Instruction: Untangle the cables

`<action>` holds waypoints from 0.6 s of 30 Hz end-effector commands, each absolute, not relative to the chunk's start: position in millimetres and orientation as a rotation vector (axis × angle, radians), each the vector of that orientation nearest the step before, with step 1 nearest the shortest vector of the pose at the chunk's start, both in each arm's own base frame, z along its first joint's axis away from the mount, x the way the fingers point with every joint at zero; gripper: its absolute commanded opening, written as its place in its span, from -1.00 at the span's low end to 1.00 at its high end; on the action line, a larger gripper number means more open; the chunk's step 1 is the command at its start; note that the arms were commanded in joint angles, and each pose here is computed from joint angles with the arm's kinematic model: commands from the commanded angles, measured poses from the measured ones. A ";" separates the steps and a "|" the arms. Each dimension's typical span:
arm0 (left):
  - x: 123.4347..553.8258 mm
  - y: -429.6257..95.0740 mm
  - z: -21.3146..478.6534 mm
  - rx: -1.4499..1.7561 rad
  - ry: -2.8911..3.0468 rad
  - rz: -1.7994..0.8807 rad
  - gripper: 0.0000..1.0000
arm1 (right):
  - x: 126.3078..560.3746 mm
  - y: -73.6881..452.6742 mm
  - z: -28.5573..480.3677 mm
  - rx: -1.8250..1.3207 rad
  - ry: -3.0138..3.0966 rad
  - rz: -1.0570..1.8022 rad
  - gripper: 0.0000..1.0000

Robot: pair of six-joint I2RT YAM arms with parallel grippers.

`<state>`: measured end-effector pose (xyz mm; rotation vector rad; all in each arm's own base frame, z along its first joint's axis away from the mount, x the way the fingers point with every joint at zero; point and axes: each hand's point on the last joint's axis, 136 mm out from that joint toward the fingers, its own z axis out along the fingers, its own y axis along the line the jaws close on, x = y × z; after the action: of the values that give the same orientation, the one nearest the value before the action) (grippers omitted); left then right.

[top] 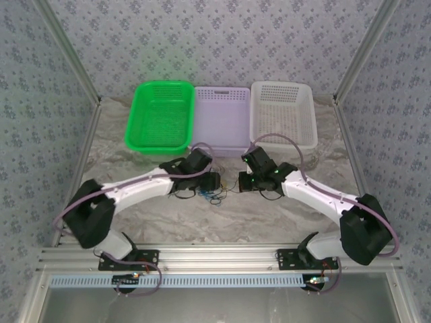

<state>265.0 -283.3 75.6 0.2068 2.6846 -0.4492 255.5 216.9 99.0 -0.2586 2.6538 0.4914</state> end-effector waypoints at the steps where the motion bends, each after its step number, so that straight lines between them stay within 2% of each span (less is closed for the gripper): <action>1: 280.6 -279.6 72.9 0.185 2.692 -0.289 0.37 | 247.8 205.5 85.9 -0.299 2.694 0.430 -1.00; 3: 288.3 -276.1 64.3 0.167 2.702 -0.195 0.38 | 245.8 204.1 83.5 -0.302 2.698 0.428 -1.00; 6: 292.0 -287.8 48.3 0.188 2.722 -0.198 0.38 | 243.4 201.2 80.6 -0.301 2.699 0.424 -1.00; 9: 294.5 -296.8 27.9 0.206 2.740 -0.173 0.24 | 241.1 201.2 78.4 -0.303 2.698 0.439 -1.00; 11: 295.6 -296.1 14.7 0.185 2.750 -0.143 -0.11 | 240.7 200.3 78.3 -0.300 2.699 0.434 -1.00; 13: 296.4 -286.8 9.7 0.139 2.738 -0.087 -0.73 | 240.4 196.1 80.0 -0.293 2.695 0.413 -1.00; 14: 296.5 -275.8 11.1 0.101 2.719 -0.034 -0.96 | 240.5 192.3 82.3 -0.286 2.690 0.395 -1.00; 18: 294.8 -229.0 36.0 -0.009 2.603 0.128 -1.00 | 243.5 170.4 97.6 -0.215 2.654 0.333 -1.00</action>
<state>300.0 -275.0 24.5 0.0851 2.6685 -0.0674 244.6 194.3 89.2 -0.2576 2.6683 0.4216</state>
